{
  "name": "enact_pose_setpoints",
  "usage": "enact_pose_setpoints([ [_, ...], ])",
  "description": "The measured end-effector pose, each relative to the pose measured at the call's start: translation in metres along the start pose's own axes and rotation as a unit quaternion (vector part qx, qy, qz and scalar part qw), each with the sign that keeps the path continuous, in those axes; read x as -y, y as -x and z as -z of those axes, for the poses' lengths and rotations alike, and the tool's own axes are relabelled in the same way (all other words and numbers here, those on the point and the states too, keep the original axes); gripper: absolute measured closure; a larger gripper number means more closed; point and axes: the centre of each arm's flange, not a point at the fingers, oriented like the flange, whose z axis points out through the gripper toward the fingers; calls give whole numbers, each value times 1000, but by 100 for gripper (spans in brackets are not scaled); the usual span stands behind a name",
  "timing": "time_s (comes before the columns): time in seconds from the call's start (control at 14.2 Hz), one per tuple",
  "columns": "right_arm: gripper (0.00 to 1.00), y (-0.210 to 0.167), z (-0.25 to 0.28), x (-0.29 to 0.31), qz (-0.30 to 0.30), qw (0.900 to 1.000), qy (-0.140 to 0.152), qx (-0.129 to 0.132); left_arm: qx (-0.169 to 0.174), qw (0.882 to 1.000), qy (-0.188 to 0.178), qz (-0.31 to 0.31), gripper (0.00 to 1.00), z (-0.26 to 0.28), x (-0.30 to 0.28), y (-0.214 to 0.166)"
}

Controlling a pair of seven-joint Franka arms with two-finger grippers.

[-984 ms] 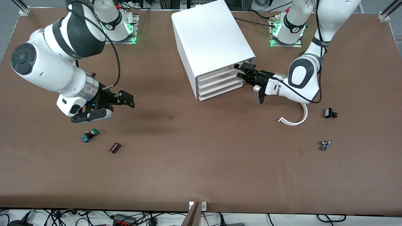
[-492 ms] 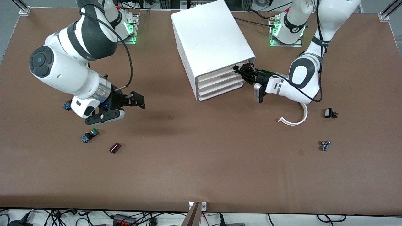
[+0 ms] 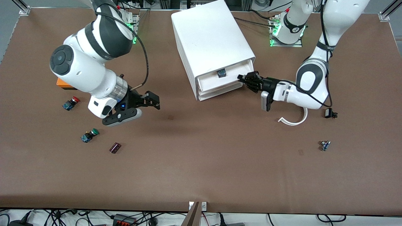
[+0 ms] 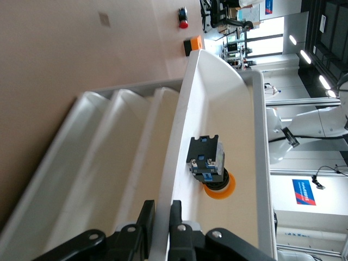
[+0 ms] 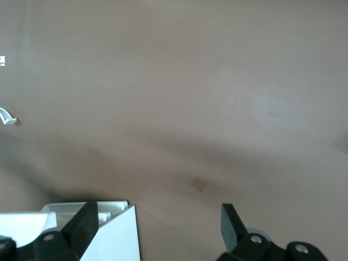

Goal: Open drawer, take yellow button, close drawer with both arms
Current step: 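Grasp the top drawer handle with the left gripper and pull it open, then reach the right gripper into the open drawer over the yellow button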

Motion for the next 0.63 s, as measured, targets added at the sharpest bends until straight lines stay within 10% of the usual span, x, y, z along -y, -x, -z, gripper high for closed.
enact_pose_setpoints([
  [0.42, 0, -14, -24, 55, 41, 999, -7, -13, -11, 1000, -21, -21, 85, 36, 13, -28],
  [0.63, 0, -12, -33, 83, 64, 998, 2, -15, -13, 1000, -23, -15, 61, 36, 20, -29],
])
